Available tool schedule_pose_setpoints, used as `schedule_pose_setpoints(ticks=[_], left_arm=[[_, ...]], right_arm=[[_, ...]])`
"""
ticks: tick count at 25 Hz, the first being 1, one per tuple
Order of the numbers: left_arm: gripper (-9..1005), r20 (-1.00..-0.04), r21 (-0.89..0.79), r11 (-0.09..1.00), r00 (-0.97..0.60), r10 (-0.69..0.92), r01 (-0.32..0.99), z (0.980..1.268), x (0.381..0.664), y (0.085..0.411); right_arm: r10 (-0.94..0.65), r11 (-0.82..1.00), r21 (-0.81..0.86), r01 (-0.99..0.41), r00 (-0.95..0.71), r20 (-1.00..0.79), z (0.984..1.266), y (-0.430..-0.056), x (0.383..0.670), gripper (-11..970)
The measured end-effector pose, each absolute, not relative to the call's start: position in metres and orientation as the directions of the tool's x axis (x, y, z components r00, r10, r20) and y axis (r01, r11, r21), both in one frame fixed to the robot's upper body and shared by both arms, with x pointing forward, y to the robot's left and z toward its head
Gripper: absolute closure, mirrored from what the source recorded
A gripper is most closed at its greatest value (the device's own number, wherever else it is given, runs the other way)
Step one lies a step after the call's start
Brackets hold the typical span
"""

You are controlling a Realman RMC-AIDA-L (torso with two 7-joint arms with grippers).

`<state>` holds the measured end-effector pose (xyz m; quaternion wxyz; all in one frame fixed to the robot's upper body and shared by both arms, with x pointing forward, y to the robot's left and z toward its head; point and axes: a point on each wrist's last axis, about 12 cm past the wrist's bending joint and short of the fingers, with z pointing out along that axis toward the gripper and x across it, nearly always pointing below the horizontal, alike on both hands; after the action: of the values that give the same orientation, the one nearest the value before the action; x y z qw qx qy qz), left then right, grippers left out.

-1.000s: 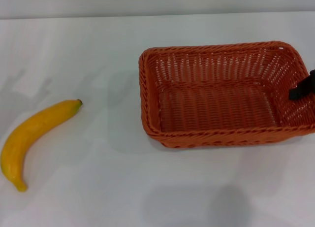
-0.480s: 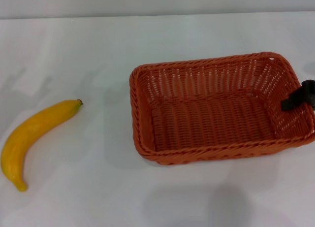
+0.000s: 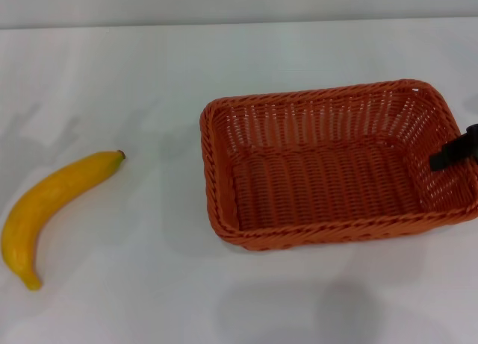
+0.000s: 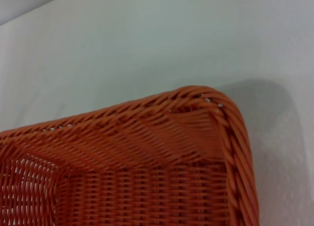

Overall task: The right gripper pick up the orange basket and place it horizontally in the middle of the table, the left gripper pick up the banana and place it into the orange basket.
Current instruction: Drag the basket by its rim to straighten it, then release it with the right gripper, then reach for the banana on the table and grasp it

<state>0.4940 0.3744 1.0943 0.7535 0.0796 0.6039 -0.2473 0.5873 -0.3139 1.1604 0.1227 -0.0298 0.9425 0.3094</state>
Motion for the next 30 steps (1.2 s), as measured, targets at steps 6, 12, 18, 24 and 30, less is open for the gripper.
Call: schedule_pose_setpoints(ticks=[6, 12, 18, 24, 30], left_arm=[[231, -0.949, -0.181, 0.866, 0.149, -0.278, 0.467, 1.094, 0.493, 0.375], [233, -0.949, -0.193, 0.858, 0.130, -0.286, 0.476, 1.095, 0.491, 0.377], [236, -0.958, -0.210, 0.820, 0.055, -0.281, 0.533, 1.111, 0.486, 0.384], [238, -0.961, -0.269, 0.766, -0.117, -0.249, 0.584, 1.141, 0.482, 0.390], [241, -0.931, -0.294, 0.791, -0.349, -0.109, 0.536, 1.178, 0.481, 0.402]], right_arm=[[0.013, 0.818, 0.556, -0.151, -0.960, -0.280, 1.173, -0.325, 0.590, 621], [0.013, 0.816, 0.552, -0.173, -0.948, -0.317, 1.190, -0.339, 0.591, 616], [0.025, 0.796, 0.563, -0.224, -0.916, -0.400, 1.204, -0.360, 0.583, 616], [0.060, 0.780, 0.546, -0.305, -0.833, -0.551, 1.209, -0.395, 0.565, 616], [0.140, 0.775, 0.483, -0.407, -0.635, -0.760, 1.198, -0.431, 0.538, 615]])
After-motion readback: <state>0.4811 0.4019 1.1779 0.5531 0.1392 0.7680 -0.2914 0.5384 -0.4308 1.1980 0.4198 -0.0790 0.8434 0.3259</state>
